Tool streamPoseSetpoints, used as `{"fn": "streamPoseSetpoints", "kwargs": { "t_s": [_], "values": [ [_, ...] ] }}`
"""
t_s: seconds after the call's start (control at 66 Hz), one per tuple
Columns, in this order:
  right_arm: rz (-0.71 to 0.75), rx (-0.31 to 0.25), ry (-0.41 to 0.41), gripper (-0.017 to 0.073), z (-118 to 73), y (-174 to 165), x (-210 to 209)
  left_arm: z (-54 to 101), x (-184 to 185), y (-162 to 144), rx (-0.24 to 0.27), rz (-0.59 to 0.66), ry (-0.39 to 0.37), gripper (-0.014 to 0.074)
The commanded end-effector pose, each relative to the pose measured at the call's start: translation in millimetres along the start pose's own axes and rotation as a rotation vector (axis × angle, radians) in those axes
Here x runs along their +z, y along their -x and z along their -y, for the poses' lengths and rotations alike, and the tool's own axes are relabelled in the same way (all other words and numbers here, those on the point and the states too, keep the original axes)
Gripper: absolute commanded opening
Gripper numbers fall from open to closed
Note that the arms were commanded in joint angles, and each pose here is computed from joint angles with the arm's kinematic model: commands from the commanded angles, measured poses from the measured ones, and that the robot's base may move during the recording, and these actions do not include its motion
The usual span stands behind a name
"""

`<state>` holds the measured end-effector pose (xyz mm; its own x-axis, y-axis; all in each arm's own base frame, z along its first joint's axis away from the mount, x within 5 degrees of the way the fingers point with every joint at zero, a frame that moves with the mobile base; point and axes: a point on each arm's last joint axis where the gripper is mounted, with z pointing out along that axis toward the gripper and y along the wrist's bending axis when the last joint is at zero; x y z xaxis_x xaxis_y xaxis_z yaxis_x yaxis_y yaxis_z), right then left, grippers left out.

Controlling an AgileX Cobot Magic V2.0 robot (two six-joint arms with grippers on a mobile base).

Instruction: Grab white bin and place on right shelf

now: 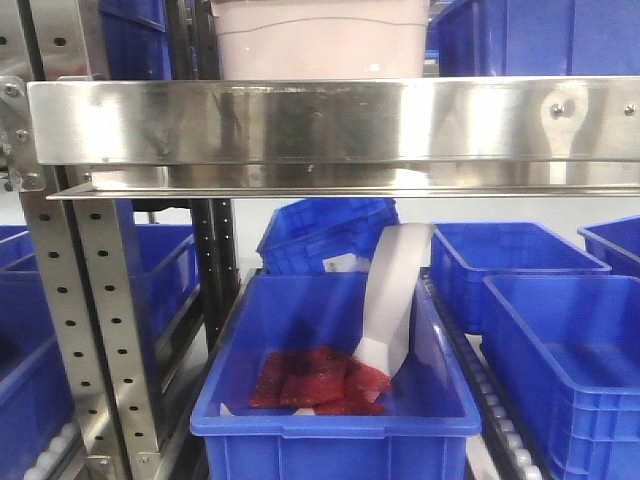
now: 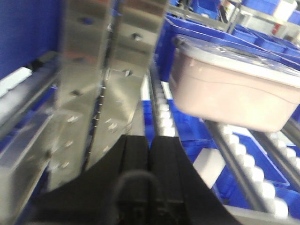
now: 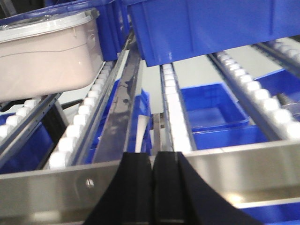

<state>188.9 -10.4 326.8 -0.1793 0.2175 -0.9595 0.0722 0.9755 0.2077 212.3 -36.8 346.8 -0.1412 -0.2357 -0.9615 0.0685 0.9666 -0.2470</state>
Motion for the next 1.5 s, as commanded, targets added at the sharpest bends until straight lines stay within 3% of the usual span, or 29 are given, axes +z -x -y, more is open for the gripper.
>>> {"fn": "streamPoseSetpoints", "kwargs": {
  "t_s": [0.0,0.091,0.318,0.44,0.697,1.41,1.486],
  "values": [
    [0.103,-0.024,-0.035,0.006,3.3,4,-24,-3.9,-28,4,0.003,0.082,0.006,-0.0118],
    [0.14,-0.026,-0.018,0.0055,3.7,-7,-46,-11.3,-54,-9,-0.001,0.112,0.002,-0.0118],
    [0.171,-0.048,0.148,0.0055,-7.5,-33,-91,-25.6,-104,-36,-0.015,0.207,-0.021,-0.0116],
    [0.229,-0.062,0.19,0.0057,-10.1,-39,-110,-30.2,-122,-46,-0.023,0.255,-0.04,-0.0117],
    [0.34,-0.049,0.142,0.0057,-5.5,-32,-123,-32.7,-138,-50,-0.034,0.317,-0.065,-0.0117],
    [0.331,-0.052,0.151,0.0057,-6.4,-33,-123,-32.4,-138,-50,-0.033,0.314,-0.069,-0.0117],
    [0.367,-0.038,0.093,0.0057,-0.6,-32,-122,-32.4,-138,-50,-0.033,0.314,-0.069,-0.0117]
  ]
}}
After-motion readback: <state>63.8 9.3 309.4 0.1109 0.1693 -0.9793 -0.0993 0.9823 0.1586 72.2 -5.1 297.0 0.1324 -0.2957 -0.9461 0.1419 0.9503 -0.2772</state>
